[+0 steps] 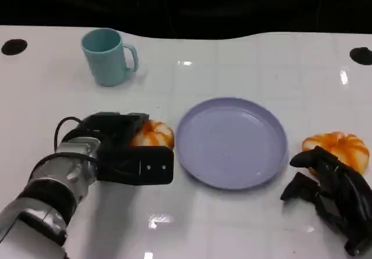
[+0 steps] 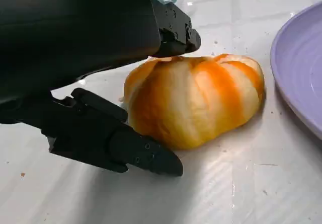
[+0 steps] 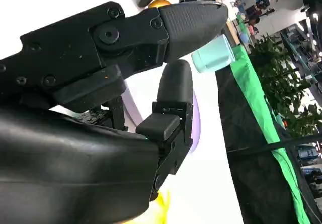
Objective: Grasp the bread from the table and place it into the plate.
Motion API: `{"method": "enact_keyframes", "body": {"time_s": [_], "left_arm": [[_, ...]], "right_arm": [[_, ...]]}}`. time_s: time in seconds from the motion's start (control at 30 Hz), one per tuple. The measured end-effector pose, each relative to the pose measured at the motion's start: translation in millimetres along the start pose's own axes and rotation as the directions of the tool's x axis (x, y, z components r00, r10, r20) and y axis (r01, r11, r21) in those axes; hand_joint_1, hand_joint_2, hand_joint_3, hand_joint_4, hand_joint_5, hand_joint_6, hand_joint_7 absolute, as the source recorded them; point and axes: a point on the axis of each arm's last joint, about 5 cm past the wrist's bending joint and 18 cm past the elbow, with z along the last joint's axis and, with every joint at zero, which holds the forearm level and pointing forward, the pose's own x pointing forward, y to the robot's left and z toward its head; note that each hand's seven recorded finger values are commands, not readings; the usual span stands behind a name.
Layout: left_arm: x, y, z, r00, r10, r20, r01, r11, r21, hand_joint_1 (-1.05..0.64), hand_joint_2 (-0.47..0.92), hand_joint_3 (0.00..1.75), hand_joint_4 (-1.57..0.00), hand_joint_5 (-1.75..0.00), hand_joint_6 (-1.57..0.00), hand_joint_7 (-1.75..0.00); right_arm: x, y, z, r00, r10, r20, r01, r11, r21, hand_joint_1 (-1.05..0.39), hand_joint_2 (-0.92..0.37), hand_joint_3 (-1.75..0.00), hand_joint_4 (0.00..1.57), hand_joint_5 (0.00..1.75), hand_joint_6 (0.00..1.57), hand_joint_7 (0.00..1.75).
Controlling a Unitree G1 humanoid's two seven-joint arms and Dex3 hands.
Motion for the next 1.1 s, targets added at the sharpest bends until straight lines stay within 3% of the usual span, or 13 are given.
{"method": "enact_keyframes", "body": {"time_s": [0.03,0.07,0.2,0.23,0.27,0.33,0.37,0.47,0.6,0.67,0.93,1.07,1.1], "left_arm": [[0,-0.5,0.8,1.000,-0.001,0.006,0.001,1.000,-0.024,-0.34,0.92,0.10,-0.49,-0.24,-0.56,-0.15],[1,-0.4,1.1,1.000,0.000,0.008,0.000,0.999,-0.040,-0.34,0.92,0.15,-0.66,-0.34,-0.71,-0.21],[1,0.4,0.8,0.999,0.033,0.023,-0.032,0.997,-0.073,-0.32,0.92,0.26,-0.86,-0.48,-0.90,-0.28],[1,0.4,0.8,0.999,0.039,0.026,-0.037,0.996,-0.076,-0.30,0.91,0.46,-0.82,-1.07,-0.81,-0.84],[1,0.1,0.7,0.998,0.061,0.024,-0.059,0.995,-0.075,-0.30,0.91,0.57,-0.75,-1.47,-0.64,-1.38],[0,-1.8,0.9,0.992,0.121,0.020,-0.119,0.991,-0.067,-0.29,0.91,0.62,-0.71,-1.67,-0.55,-1.65],[0,-3.1,1.1,0.990,0.138,0.019,-0.136,0.989,-0.062,-0.28,0.92,0.53,-0.74,-1.72,-0.51,-1.71],[0,-7.7,1.6,0.982,0.189,0.008,-0.189,0.981,-0.033,-0.27,0.92,0.47,-0.77,-1.74,-0.49,-1.74],[0,-8.2,1.6,0.963,0.268,-0.011,-0.268,0.961,-0.069,-0.23,0.75,0.85,-0.81,-1.75,-0.54,-1.75],[0,-6.3,2.2,0.949,0.314,-0.026,-0.315,0.939,-0.138,-0.22,0.72,0.92,-0.81,-1.75,-0.55,-1.75],[1,4.7,8.3,0.917,0.397,-0.038,-0.392,0.881,-0.266,-0.26,0.70,0.94,-0.82,-1.75,-0.57,-1.75],[2,6.4,10.9,0.914,0.405,-0.033,-0.398,0.875,-0.275,-0.26,0.70,0.94,-0.82,-1.75,-0.57,-1.75],[2,6.4,11.3,0.914,0.405,-0.034,-0.398,0.875,-0.275,-0.20,0.61,1.01,-0.84,-1.75,-0.60,-1.75]], "right_arm": [[0.0,0.2,-0.1,1.000,0.001,0.000,-0.001,1.000,-0.002,-0.56,-0.92,-0.22,0.66,1.55,0.60,1.25],[0.0,0.2,-0.1,1.000,0.001,0.000,-0.001,1.000,-0.003,-0.56,-0.92,-0.22,0.66,1.55,0.60,1.25],[-0.4,0.3,-0.3,1.000,0.001,0.002,-0.001,1.000,-0.006,-0.55,-0.92,-0.22,0.65,1.56,0.60,1.25],[-0.5,0.3,-0.4,1.000,0.001,0.002,-0.001,1.000,-0.007,-0.55,-0.92,-0.22,0.65,1.56,0.59,1.25],[-0.6,0.3,-0.4,1.000,0.001,0.002,-0.001,1.000,-0.007,-0.54,-0.92,-0.22,0.64,1.56,0.59,1.25],[-0.7,0.3,-0.4,1.000,0.001,0.003,-0.001,1.000,-0.006,-0.54,-0.92,-0.22,0.64,1.56,0.59,1.25],[-0.8,0.2,-0.4,1.000,0.001,0.003,-0.001,1.000,-0.006,-0.55,-0.92,-0.22,0.64,1.56,0.59,1.25],[-0.9,0.2,-0.3,1.000,0.003,0.003,-0.003,1.000,-0.004,-0.55,-0.92,-0.21,0.64,1.56,0.59,1.25],[-1.0,-0.5,0.0,1.000,0.008,0.001,-0.008,1.000,0.002,-0.56,-0.92,-0.20,0.64,1.57,0.59,1.27],[-0.8,-0.4,0.1,1.000,0.003,0.000,-0.003,1.000,0.001,-0.56,-0.92,-0.20,0.64,1.57,0.59,1.27],[0.6,-1.2,0.3,1.000,0.000,0.000,0.000,1.000,-0.010,-0.56,-0.92,-0.20,0.68,1.53,0.63,1.22],[0.9,-1.5,-0.1,1.000,0.004,0.003,-0.004,1.000,-0.014,-0.56,-0.92,-0.20,0.68,1.52,0.63,1.22],[1.1,-1.6,-0.1,1.000,0.005,0.003,-0.005,1.000,-0.014,-0.54,-0.92,-0.23,0.68,1.52,0.62,1.22]]}}
